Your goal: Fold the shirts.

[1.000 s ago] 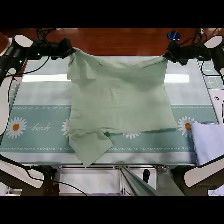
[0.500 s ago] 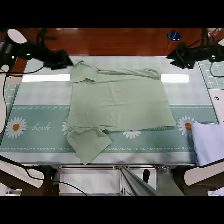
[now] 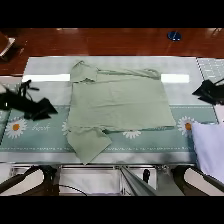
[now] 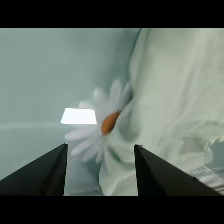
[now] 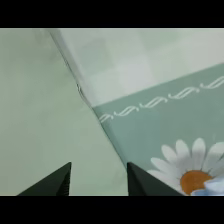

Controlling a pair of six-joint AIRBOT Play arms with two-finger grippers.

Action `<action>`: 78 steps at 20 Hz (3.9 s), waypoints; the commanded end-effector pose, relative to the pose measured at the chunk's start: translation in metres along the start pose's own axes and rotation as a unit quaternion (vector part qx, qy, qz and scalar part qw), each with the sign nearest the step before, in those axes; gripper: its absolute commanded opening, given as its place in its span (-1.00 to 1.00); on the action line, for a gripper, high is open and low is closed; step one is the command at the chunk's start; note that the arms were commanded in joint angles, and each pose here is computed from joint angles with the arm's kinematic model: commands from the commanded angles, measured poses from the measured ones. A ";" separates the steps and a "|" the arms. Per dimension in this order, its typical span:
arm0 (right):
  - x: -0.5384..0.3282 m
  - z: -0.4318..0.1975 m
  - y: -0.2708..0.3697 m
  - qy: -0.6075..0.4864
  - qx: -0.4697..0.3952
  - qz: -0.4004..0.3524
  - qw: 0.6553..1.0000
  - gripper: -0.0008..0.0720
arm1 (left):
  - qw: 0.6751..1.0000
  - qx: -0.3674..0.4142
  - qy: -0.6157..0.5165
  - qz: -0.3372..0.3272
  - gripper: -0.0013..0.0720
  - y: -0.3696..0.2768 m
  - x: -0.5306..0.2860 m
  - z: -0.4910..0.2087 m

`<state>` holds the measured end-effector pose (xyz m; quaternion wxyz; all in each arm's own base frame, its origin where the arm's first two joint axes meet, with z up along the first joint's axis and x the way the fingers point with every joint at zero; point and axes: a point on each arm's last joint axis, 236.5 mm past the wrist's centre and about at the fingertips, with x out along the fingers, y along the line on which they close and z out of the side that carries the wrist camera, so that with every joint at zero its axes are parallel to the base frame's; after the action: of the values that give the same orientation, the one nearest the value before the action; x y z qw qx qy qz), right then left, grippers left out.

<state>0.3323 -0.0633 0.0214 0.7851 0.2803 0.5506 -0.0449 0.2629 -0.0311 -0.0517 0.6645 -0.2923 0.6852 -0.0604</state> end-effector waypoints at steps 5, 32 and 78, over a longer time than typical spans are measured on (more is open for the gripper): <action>0.021 -0.079 0.003 0.027 0.002 0.047 0.999 0.15 | 0.987 -0.097 -0.010 -0.127 0.43 0.003 0.038 -0.058; 0.054 -0.138 -0.053 0.173 0.057 -0.042 0.982 0.15 | 0.982 -0.057 -0.004 -0.183 -0.91 -0.035 0.070 -0.046; -0.425 -0.100 0.176 -0.411 -0.292 0.036 0.863 -0.91 | 0.726 0.387 -0.560 0.094 -0.91 -0.200 -0.452 -0.138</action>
<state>0.1575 0.0371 0.4732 0.9940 0.0030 0.0979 0.0483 0.1691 -0.0499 0.4713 0.9851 0.0589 0.0980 -0.1283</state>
